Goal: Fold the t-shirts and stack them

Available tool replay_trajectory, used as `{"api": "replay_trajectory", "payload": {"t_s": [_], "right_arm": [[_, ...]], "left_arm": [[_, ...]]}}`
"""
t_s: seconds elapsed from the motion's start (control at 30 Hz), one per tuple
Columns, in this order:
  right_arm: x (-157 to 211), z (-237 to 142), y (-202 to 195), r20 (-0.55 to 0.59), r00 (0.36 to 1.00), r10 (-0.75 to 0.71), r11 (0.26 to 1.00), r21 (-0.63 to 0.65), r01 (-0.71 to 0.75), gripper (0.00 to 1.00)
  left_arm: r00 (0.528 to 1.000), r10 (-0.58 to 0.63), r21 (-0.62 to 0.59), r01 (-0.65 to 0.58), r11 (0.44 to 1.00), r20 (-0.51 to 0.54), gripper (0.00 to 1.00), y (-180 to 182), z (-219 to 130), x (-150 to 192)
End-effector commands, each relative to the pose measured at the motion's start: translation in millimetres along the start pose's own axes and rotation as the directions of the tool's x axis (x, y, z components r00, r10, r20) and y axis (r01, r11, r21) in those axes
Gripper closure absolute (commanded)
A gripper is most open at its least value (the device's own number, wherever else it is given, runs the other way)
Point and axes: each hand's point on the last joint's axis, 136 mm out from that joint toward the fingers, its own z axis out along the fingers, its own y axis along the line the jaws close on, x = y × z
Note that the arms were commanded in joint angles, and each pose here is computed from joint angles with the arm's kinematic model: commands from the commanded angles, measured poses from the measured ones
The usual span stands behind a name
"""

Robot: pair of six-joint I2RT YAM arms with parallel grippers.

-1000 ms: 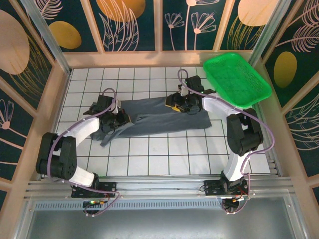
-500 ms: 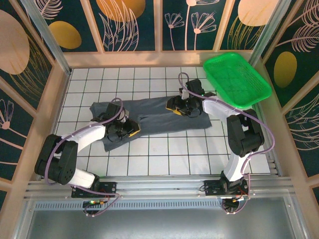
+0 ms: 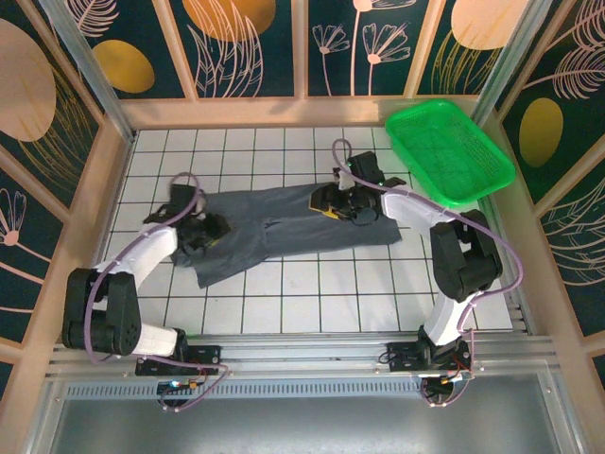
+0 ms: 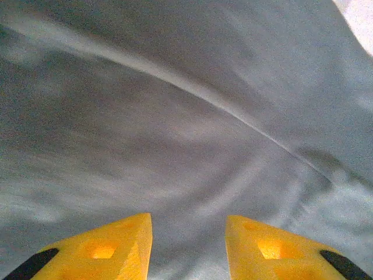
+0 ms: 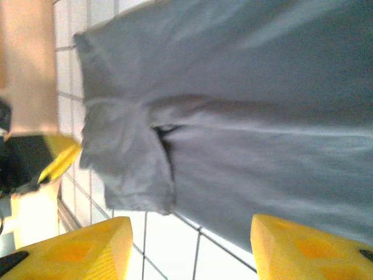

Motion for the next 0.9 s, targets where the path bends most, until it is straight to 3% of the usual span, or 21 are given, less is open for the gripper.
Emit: {"api": "replay_trajectory", "payload": {"t_s": [0.0, 0.17, 0.57, 0.87], "right_arm": [[4, -4, 50, 0.007, 0.990, -0.138, 0.981, -0.139, 0.137, 0.43], [9, 4, 59, -0.012, 0.989, -0.145, 0.978, -0.156, 0.142, 0.43], [6, 7, 56, -0.015, 0.991, -0.133, 0.981, -0.142, 0.129, 0.43], [2, 10, 53, -0.013, 0.992, -0.126, 0.985, -0.118, 0.124, 0.43]], "left_arm": [[1.000, 0.024, -0.064, -0.024, 0.998, -0.008, 0.62, 28, 8, -7], [0.999, 0.027, -0.156, -0.022, 0.987, 0.026, 0.64, 59, 16, -28], [0.999, 0.044, -0.170, -0.042, 0.985, 0.013, 0.65, 66, 28, -28], [0.999, 0.034, -0.102, -0.034, 0.994, 0.003, 0.85, 53, 23, -24]]}}
